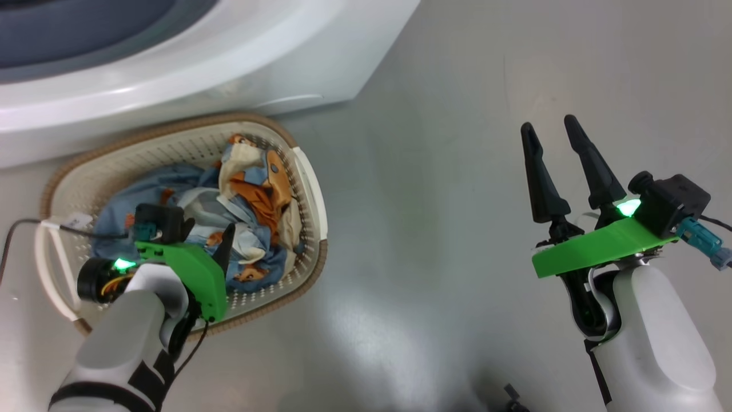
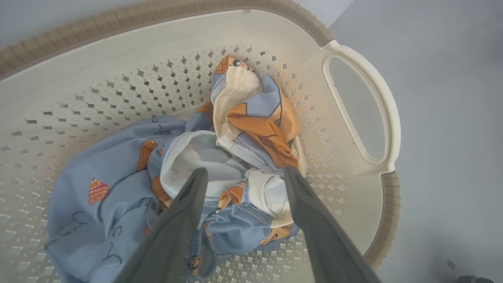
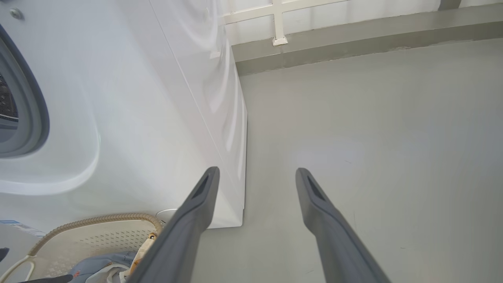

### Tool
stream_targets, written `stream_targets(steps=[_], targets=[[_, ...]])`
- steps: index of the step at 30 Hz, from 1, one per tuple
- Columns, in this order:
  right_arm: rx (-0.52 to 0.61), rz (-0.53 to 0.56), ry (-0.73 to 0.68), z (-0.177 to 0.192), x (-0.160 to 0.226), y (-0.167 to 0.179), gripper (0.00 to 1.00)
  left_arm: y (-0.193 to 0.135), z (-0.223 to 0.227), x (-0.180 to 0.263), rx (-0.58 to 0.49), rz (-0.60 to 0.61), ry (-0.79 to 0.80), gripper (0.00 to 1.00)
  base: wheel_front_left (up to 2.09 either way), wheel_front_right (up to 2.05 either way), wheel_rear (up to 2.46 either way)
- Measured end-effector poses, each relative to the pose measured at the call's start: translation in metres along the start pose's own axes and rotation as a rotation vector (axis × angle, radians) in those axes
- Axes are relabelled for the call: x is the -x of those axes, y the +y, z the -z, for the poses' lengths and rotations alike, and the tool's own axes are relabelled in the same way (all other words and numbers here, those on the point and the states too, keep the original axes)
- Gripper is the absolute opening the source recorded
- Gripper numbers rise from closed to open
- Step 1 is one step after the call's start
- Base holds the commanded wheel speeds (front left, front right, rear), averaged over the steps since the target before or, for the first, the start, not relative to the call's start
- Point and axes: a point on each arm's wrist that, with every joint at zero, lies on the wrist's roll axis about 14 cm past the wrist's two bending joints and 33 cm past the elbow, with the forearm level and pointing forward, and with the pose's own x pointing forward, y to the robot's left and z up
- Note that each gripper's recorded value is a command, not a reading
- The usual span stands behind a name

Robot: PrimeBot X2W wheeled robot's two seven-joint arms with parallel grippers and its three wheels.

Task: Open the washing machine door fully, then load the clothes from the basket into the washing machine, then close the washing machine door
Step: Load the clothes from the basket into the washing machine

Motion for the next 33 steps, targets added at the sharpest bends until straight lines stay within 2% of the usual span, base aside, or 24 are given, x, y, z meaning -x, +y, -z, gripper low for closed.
stream_targets(steps=[11, 19, 24, 33], targets=[[0.01, 0.02, 0.039, 0.023, -0.011, -0.008, 1.0, -0.004, 0.041, -0.034, -0.033, 0.059, 0.199, 1.0, 0.0, 0.0, 0.0], [0.023, 0.039, 0.067, 0.038, -0.016, -0.017, 1.0, -0.004, 0.057, -0.055, -0.091, 0.101, 0.278, 1.0, 0.0, 0.0, 0.0], [0.034, 0.044, 0.087, 0.047, -0.018, -0.02, 1.0, 0.007, 0.077, -0.066, -0.115, 0.086, 0.376, 1.0, 0.0, 0.0, 0.0], [0.056, 0.071, 0.103, 0.05, -0.013, -0.031, 1.0, 0.016, 0.086, -0.08, -0.11, 0.066, 0.419, 1.0, 0.0, 0.0, 0.0]])
